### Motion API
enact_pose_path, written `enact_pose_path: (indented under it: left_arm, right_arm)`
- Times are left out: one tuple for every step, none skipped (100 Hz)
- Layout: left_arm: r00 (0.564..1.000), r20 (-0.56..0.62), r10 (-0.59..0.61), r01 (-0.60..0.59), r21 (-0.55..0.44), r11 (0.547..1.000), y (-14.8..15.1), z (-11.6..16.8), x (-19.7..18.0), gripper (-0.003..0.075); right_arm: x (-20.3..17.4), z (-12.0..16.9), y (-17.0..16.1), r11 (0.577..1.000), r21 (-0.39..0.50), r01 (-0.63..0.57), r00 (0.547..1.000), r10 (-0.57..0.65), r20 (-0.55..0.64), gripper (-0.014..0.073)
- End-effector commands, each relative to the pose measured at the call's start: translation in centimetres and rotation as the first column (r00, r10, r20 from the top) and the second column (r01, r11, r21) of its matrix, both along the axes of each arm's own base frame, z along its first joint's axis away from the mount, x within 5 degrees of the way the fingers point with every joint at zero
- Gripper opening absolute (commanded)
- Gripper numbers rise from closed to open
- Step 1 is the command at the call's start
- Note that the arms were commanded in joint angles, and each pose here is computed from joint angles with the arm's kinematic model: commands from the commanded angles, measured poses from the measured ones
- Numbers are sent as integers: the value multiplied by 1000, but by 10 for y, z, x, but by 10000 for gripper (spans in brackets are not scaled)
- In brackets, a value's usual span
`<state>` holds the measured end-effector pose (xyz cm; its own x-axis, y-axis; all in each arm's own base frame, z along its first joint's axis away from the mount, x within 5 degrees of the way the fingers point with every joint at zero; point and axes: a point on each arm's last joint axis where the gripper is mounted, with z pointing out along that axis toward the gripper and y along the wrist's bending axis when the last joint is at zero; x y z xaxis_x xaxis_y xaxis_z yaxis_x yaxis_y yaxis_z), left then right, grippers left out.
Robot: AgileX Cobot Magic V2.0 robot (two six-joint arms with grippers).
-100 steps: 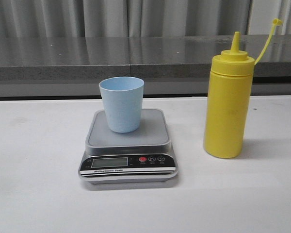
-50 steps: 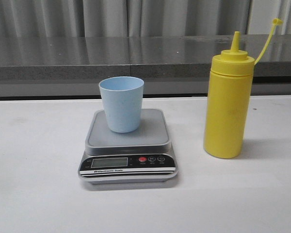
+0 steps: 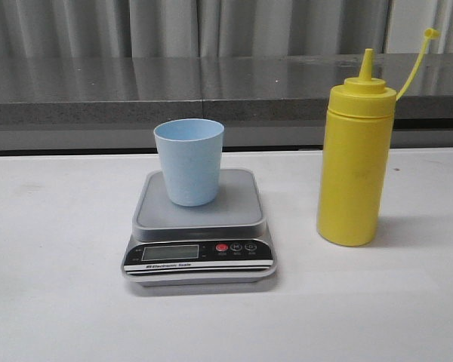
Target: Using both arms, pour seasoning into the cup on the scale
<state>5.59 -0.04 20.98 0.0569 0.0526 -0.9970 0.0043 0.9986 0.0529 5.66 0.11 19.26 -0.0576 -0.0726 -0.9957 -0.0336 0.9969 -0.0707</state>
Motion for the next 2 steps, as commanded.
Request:
enact_pose_path:
  left_arm:
    - [995, 104, -1, 3, -18, 1000, 0, 6, -3, -18]
    - [995, 104, -1, 3, -18, 1000, 0, 6, -3, -18]
  right_arm:
    - [-1, 8, 1, 1000, 6, -7, 995, 7, 102, -66]
    - [-1, 8, 1, 1000, 6, -7, 995, 7, 102, -66]
